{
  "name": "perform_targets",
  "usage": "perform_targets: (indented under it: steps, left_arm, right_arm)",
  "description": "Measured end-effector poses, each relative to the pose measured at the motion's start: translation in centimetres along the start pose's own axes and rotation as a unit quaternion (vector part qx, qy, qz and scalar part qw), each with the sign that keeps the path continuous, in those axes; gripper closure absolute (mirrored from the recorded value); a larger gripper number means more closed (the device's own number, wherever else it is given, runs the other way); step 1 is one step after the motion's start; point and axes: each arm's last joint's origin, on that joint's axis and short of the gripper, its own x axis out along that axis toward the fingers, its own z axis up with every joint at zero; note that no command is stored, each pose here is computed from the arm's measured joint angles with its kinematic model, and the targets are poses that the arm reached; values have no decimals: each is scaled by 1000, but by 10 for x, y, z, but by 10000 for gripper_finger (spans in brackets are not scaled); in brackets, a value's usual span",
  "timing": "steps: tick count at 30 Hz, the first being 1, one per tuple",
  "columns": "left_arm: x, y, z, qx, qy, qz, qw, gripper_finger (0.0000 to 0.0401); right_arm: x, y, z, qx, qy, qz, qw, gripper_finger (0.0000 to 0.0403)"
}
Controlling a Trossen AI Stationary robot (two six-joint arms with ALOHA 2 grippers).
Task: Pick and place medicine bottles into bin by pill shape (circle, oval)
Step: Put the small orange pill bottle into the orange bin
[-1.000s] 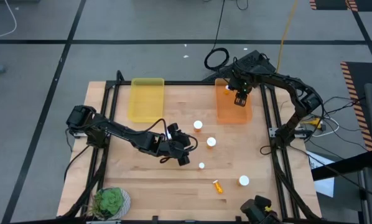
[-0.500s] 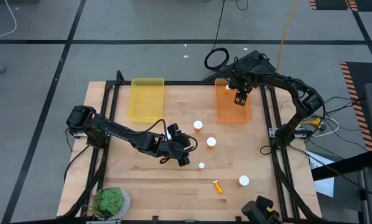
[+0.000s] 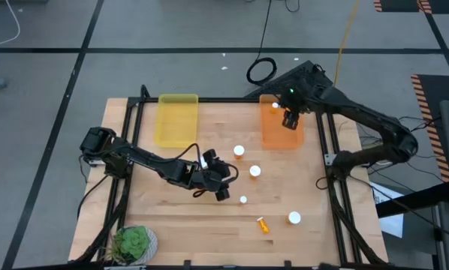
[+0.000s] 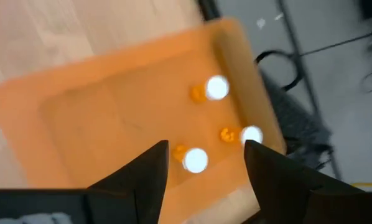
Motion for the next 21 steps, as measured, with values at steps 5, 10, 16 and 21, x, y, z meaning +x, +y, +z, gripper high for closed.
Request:
perform_targets:
  steps: [5, 10, 16, 21]
  left_arm:
    - [-1, -3, 2, -3, -10, -9, 1000, 164]
    - [-4, -8, 2, -3, -19, -17, 1000, 164]
    - [-6, -12, 2, 1, -21, -24, 1000, 164]
    - [-9, -16, 1, 5, -22, -29, 999, 164]
  right_arm:
    - [-37, 22, 0, -4, -65, -12, 998, 199]
    - [-65, 45, -3, -2, -122, 16, 992, 199]
    - [-85, 76, -9, -8, -140, 71, 988, 200]
    - [-96, 104, -13, -12, -140, 121, 983, 200]
